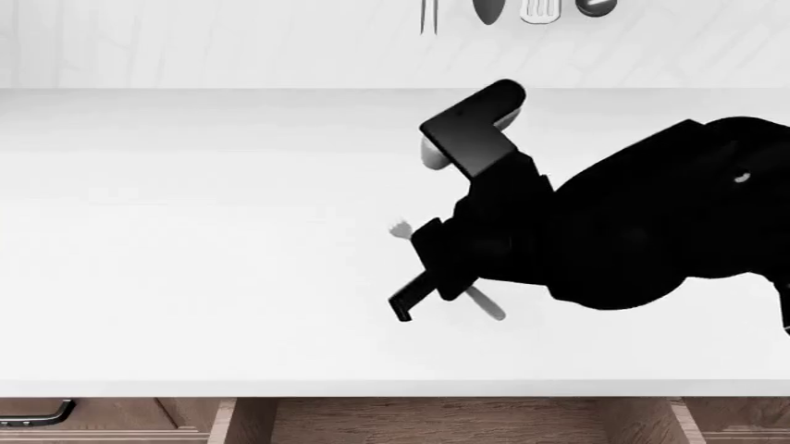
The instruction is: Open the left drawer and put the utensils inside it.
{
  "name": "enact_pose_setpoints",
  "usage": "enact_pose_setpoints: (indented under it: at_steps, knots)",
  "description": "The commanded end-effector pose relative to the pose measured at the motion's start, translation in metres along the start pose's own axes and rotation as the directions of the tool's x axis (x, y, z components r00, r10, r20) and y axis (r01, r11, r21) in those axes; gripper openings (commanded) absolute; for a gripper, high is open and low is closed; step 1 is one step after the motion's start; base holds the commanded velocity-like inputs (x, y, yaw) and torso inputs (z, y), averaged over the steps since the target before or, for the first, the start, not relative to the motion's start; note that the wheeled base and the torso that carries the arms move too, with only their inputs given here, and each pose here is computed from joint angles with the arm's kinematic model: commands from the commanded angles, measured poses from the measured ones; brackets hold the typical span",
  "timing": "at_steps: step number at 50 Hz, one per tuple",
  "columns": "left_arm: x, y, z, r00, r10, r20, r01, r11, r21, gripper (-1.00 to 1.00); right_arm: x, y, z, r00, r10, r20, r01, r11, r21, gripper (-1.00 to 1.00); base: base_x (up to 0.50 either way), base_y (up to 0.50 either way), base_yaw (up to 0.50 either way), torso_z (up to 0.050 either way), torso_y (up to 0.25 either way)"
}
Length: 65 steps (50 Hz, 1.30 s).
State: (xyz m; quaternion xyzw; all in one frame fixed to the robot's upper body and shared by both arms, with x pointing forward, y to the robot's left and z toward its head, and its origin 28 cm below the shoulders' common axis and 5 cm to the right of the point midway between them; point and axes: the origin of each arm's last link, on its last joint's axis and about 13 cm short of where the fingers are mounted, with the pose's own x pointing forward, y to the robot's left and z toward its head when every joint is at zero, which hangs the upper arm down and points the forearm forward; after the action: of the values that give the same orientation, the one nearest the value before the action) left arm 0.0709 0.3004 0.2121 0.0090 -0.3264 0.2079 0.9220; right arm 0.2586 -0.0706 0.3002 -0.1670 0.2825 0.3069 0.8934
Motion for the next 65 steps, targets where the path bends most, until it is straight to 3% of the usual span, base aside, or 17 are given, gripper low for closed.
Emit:
enact_pose_setpoints:
  at_steps: [1, 20, 37, 65]
  knots:
    - [0.000, 0.000, 0.000, 1.000, 0.001, 0.001, -0.001, 1.000, 0.001, 1.00, -0.010, 0.005, -0.003, 0.999, 0.038, 0.001, -0.037, 0.995, -0.091, -1.00, 0.00, 0.00, 0.00, 0.000, 0.000]
    - [-0.001, 0.001, 0.000, 1.000, 0.002, 0.001, -0.002, 1.000, 0.002, 1.00, -0.020, 0.017, -0.008, 0.990, 0.141, 0.026, -0.132, 0.968, -0.213, -1.00, 0.00, 0.00, 0.00, 0.000, 0.000]
    - [0.000, 0.000, 0.000, 1.000, 0.001, -0.002, -0.001, 1.000, 0.000, 1.00, -0.027, 0.029, -0.012, 0.966, 0.259, 0.019, -0.240, 0.918, -0.316, -1.00, 0.00, 0.00, 0.00, 0.000, 0.000]
    - [-0.001, 0.002, 0.001, 1.000, 0.004, 0.001, -0.004, 1.000, 0.003, 1.00, -0.029, 0.039, -0.020, 0.938, 0.347, -0.017, -0.327, 0.866, -0.377, -1.00, 0.00, 0.00, 0.00, 0.000, 0.000]
